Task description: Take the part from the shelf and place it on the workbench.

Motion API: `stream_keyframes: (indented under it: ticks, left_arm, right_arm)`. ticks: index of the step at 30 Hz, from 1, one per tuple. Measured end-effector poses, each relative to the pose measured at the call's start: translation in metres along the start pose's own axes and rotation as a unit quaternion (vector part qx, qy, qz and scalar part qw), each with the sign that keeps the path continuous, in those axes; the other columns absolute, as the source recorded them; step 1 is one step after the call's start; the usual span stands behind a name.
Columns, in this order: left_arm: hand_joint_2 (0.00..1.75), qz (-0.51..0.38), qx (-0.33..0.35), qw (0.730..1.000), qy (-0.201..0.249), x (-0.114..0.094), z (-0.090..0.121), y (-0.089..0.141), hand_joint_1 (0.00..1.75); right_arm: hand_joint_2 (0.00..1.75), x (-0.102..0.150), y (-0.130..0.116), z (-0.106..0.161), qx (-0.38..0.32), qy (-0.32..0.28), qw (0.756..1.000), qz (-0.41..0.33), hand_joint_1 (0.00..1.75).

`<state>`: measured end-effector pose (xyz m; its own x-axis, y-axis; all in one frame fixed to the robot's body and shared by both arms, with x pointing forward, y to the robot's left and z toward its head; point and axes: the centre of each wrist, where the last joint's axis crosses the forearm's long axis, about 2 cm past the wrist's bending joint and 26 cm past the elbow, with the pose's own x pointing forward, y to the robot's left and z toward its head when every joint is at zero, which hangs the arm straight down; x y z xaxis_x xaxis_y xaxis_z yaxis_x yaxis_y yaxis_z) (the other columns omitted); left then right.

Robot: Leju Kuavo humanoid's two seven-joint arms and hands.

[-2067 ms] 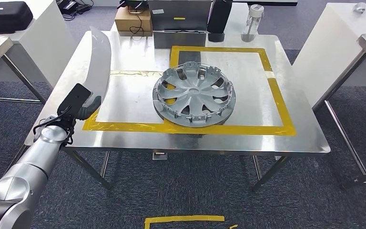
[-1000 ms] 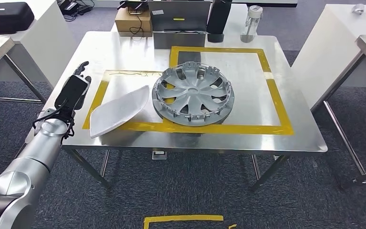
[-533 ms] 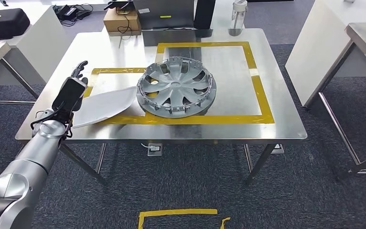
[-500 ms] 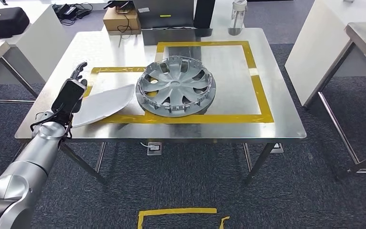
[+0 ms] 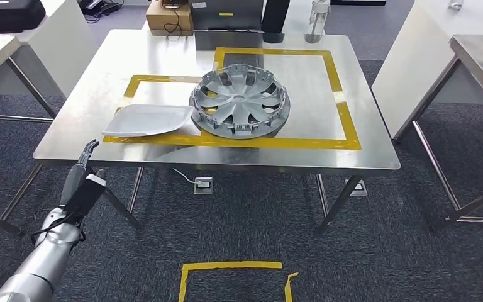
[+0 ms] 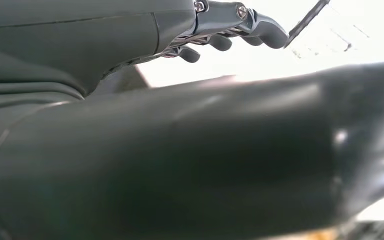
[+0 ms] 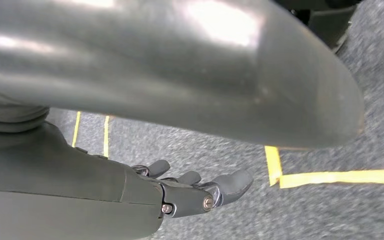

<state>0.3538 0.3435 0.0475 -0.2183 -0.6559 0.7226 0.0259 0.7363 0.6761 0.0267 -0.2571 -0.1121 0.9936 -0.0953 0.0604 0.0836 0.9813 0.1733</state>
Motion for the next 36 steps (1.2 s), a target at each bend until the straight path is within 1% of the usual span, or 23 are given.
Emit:
stream_keyframes:
  ticks: [4, 6, 16, 21, 23, 25, 27, 28, 29, 30, 31, 32, 33, 34, 35, 36]
  left_arm:
    - [0.0, -0.013, 0.001, 1.0, 0.022, -0.012, 0.031, -0.012, 0.0]
    - [0.0, -0.018, 0.006, 1.0, 0.021, -0.012, 0.04, -0.014, 0.0]
    - [0.0, -0.021, 0.011, 1.0, 0.008, -0.007, 0.053, -0.015, 0.0]
    - [0.0, -0.028, 0.013, 0.999, -0.009, 0.0, 0.054, -0.015, 0.0]
    - [0.0, -0.021, 0.01, 1.0, 0.001, 0.0, 0.06, -0.02, 0.0]
    - [0.0, -0.002, 0.006, 1.0, 0.026, -0.001, 0.07, -0.029, 0.0]
    - [0.0, 0.019, 0.003, 0.997, 0.071, -0.004, 0.082, -0.042, 0.0]
    - [0.0, 0.023, 0.0, 0.994, 0.106, -0.008, 0.09, -0.049, 0.0]
    - [0.0, 0.021, -0.009, 0.988, 0.153, -0.013, 0.102, -0.057, 0.0]
    - [0.0, 0.016, -0.025, 0.975, 0.218, -0.02, 0.117, -0.066, 0.0]
    - [0.0, 0.011, -0.047, 0.955, 0.292, -0.027, 0.136, -0.074, 0.0]
    - [0.0, 0.012, -0.073, 0.925, 0.374, -0.034, 0.159, -0.081, 0.0]
    - [0.0, 0.022, -0.096, 0.882, 0.46, -0.041, 0.184, -0.087, 0.0]
    - [0.0, 0.04, -0.107, 0.833, 0.541, -0.045, 0.209, -0.092, 0.0]
    - [0.0, 0.062, -0.105, 0.776, 0.619, -0.048, 0.232, -0.096, 0.0]
    - [0.0, 0.086, -0.09, 0.72, 0.683, -0.05, 0.252, -0.099, 0.0]
  right_arm:
    - [0.0, 0.002, -0.002, 0.0, -0.004, -0.009, 1.0, 0.004, 0.0]
    - [0.0, 0.002, -0.003, 0.0, -0.003, -0.013, 1.0, 0.006, 0.0]
    - [0.0, 0.004, -0.004, 0.001, -0.004, -0.024, 1.0, 0.011, 0.0]
    - [0.0, 0.005, -0.004, 0.001, 0.002, -0.036, 0.999, 0.013, 0.0]
    - [0.0, 0.004, -0.004, 0.001, 0.001, -0.03, 0.999, 0.013, 0.0]
    - [0.0, 0.004, -0.004, 0.001, -0.001, -0.02, 1.0, 0.012, 0.0]
    - [0.0, 0.003, -0.004, 0.0, -0.003, -0.011, 1.0, 0.009, 0.0]
    - [0.0, 0.003, -0.004, 0.0, -0.003, -0.009, 1.0, 0.007, 0.0]
    - [0.0, 0.003, -0.004, 0.0, -0.003, -0.007, 1.0, 0.005, 0.0]
    - [0.0, 0.003, -0.004, 0.0, -0.003, -0.005, 1.0, 0.005, 0.0]
    - [0.0, 0.004, -0.004, 0.0, -0.003, -0.004, 1.0, 0.005, 0.0]
    - [0.0, 0.004, -0.004, 0.0, -0.002, -0.004, 1.0, 0.005, 0.0]
    - [0.0, 0.004, -0.004, 0.001, -0.001, -0.004, 1.0, 0.006, 0.0]
    - [0.0, 0.003, -0.005, 0.001, 0.0, -0.006, 1.0, 0.006, 0.0]
    - [0.0, 0.003, -0.005, 0.001, 0.0, -0.007, 1.0, 0.005, 0.0]
    - [0.0, 0.002, -0.006, 0.001, -0.001, -0.009, 1.0, 0.004, 0.0]
